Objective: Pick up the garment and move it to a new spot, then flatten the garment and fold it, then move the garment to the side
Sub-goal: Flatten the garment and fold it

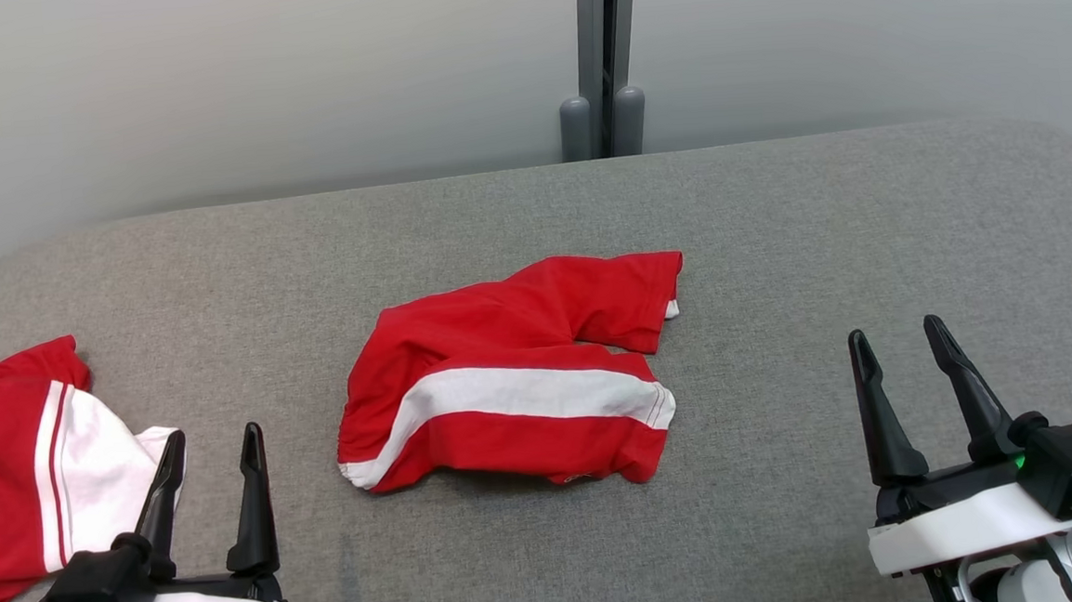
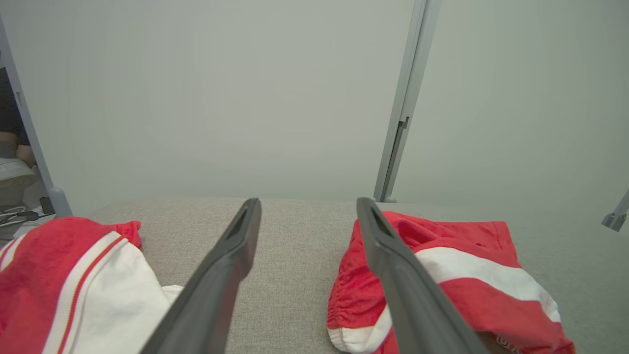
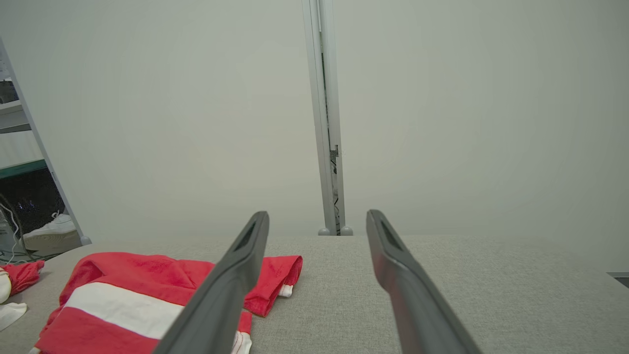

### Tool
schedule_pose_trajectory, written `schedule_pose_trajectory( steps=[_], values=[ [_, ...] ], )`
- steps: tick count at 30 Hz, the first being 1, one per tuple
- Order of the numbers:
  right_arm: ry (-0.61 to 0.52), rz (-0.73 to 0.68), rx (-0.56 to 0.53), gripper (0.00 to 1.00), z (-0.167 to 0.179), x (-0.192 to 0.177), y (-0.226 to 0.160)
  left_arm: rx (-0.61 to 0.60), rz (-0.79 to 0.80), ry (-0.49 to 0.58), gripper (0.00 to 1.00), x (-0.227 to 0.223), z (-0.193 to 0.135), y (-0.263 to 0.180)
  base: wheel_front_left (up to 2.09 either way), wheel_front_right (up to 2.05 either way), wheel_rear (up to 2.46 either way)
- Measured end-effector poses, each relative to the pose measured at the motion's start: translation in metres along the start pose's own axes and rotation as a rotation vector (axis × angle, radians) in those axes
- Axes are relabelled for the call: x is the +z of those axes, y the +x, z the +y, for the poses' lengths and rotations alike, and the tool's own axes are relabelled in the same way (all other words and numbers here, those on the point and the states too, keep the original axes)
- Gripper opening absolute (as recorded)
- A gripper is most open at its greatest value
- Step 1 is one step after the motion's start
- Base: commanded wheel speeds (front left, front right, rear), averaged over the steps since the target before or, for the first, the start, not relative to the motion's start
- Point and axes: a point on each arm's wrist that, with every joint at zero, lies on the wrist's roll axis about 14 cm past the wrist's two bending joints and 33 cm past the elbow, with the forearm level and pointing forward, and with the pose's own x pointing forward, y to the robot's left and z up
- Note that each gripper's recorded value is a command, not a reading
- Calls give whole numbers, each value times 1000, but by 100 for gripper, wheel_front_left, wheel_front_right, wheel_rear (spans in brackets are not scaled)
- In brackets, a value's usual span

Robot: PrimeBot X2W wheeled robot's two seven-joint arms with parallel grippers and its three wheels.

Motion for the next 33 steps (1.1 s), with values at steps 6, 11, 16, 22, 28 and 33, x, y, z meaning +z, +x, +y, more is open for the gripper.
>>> schedule_pose_trajectory(
  steps=[6,11,16,22,28,33],
  values=[
    [4,11,16,100,5,-4,2,12,13,-3,100,-4,3,-2,0,0,0],
    [6,7,31,100,10,-3,4,40,29,-24,100,-9,7,-5,0,0,0],
    [15,33,53,100,18,-11,5,49,24,-37,100,-8,6,-3,0,0,0],
    [89,134,87,100,34,-44,6,58,32,-50,100,-11,7,-4,0,0,0],
    [103,290,140,100,52,-88,9,67,28,-62,100,-10,10,-4,0,0,0],
    [109,448,188,100,68,-121,19,90,34,-75,100,-12,17,-7,0,0,0]
  ],
)
